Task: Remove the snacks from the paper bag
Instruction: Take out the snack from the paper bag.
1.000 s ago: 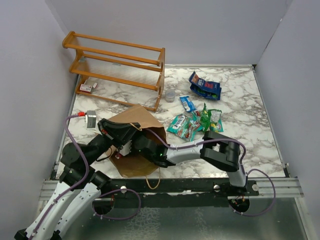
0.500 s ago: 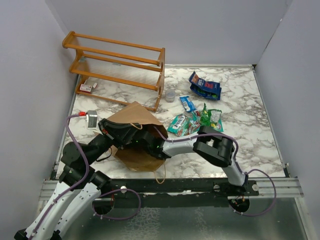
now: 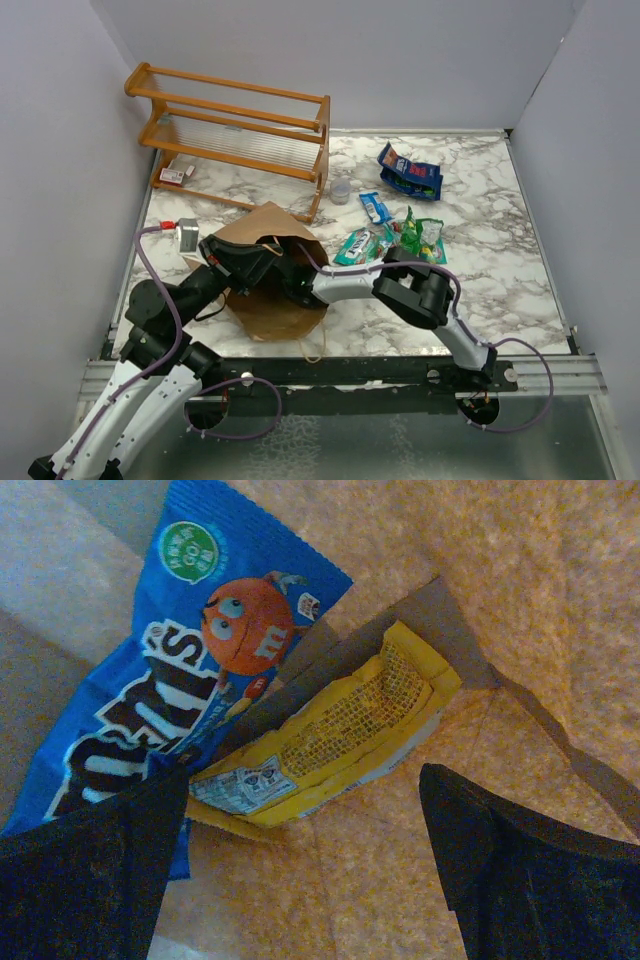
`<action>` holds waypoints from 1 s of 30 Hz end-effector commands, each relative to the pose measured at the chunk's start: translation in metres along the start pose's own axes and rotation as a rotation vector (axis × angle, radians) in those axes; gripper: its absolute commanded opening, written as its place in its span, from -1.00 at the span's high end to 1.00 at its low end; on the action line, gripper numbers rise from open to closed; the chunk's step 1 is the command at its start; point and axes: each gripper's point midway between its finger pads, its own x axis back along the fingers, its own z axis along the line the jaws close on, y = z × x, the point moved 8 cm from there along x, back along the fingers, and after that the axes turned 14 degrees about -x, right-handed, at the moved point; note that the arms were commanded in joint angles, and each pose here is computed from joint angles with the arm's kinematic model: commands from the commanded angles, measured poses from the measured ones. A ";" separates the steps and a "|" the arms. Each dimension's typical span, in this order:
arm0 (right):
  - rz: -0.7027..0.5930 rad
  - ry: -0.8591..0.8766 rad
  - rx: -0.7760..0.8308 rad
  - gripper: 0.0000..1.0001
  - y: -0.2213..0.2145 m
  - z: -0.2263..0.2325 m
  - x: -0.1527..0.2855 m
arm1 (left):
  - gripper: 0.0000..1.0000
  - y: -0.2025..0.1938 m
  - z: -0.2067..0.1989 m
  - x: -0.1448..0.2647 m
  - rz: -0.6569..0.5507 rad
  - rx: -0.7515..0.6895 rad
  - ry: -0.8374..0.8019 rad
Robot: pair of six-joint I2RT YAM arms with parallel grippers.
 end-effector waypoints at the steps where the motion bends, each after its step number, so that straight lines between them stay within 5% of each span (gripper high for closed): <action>1: 0.050 -0.049 -0.022 -0.99 -0.010 -0.002 -0.015 | 1.00 0.019 -0.011 0.001 -0.052 -0.020 -0.046; 7: 0.080 -0.070 -0.038 -0.70 -0.021 -0.011 -0.021 | 1.00 0.021 -0.011 0.005 -0.058 -0.027 -0.028; 14: 0.093 -0.092 -0.025 -1.00 -0.025 -0.012 -0.025 | 1.00 0.021 -0.011 0.005 -0.062 -0.030 -0.020; 21: 0.113 -0.076 -0.033 -1.00 -0.032 -0.005 -0.030 | 1.00 0.022 -0.012 0.006 -0.059 -0.033 -0.017; 25: 0.104 -0.041 -0.049 -0.76 -0.035 -0.003 -0.035 | 1.00 0.023 -0.012 0.007 -0.061 -0.034 -0.018; 30: 0.096 -0.012 -0.065 -0.17 -0.028 -0.009 -0.037 | 1.00 0.024 -0.012 0.008 -0.064 -0.036 -0.014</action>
